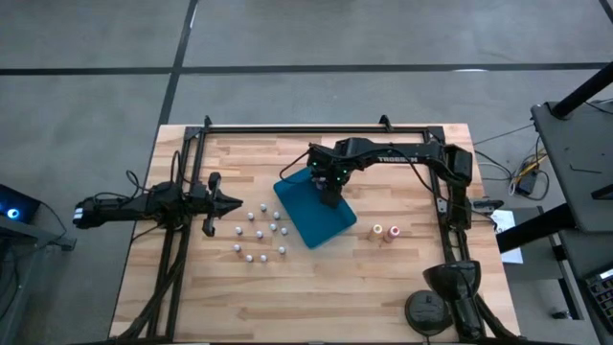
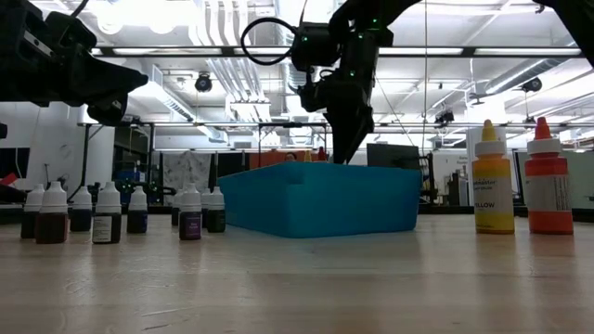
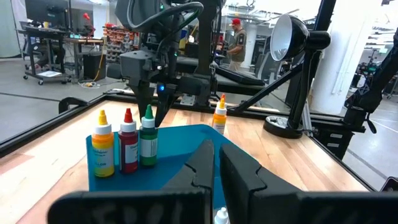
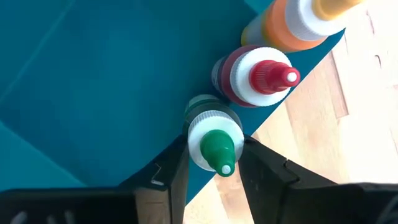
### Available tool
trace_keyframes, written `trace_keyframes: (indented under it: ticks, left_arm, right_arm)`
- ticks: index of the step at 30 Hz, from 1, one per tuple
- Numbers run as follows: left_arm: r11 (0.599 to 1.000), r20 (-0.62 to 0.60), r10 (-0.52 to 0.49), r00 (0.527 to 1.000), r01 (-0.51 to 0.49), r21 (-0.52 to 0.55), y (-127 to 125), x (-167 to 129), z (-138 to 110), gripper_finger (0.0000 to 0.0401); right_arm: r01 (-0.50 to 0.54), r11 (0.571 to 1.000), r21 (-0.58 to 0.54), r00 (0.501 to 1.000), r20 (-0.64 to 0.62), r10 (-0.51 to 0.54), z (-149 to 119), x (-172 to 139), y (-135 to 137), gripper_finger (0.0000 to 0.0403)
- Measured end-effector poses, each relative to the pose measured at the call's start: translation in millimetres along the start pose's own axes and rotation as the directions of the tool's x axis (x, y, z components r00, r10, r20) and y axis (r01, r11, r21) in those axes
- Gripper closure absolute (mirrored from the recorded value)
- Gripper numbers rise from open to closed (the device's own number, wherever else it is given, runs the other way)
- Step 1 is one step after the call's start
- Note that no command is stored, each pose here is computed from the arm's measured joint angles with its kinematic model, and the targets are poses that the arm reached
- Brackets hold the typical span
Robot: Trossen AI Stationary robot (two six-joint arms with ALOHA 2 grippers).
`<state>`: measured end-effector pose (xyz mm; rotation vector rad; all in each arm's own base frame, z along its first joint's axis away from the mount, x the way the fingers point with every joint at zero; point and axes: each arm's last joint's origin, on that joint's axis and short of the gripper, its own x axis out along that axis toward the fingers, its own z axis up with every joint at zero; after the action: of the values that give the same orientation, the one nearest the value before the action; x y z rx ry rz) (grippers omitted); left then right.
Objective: Pick & Place food coloring
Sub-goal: Put the green food coloring bottle into the blue bin, then put the yellow food coloring bottle into the blue bin
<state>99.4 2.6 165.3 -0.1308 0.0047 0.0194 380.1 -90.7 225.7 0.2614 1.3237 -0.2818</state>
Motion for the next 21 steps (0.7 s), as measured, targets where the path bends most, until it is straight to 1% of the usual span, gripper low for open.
trace_keyframes:
  ticks: [5, 9, 13, 21]
  left_arm:
    - [1.000, -0.001, 0.000, 1.000, 0.000, 0.000, 0.0, 0.0, 0.0, 0.0401]
    - [1.000, 0.000, 0.000, 1.000, 0.000, 0.000, 0.0, 0.0, 0.0, 0.0401]
    - [1.000, 0.000, 0.000, 1.000, 0.000, 0.000, 0.0, 0.0, 0.0, 0.0401]
    - [1.000, 0.000, -0.001, 1.000, 0.001, 0.000, 0.0, 0.0, 0.0, 0.0401]
  right_arm:
    - [0.002, 1.000, 0.002, 1.000, -0.001, -0.002, -0.1, 0.0, -0.1, 0.0256]
    - [0.002, 1.000, 0.002, 1.000, -0.004, -0.002, -0.4, 0.0, -0.1, 0.0241]
    - [0.001, 1.000, 0.002, 1.000, 0.002, -0.001, -2.4, -7.4, -0.3, 0.0233]
    - [0.000, 1.000, -0.012, 1.000, -0.017, 0.000, -15.7, -34.6, 3.6, 0.0230]
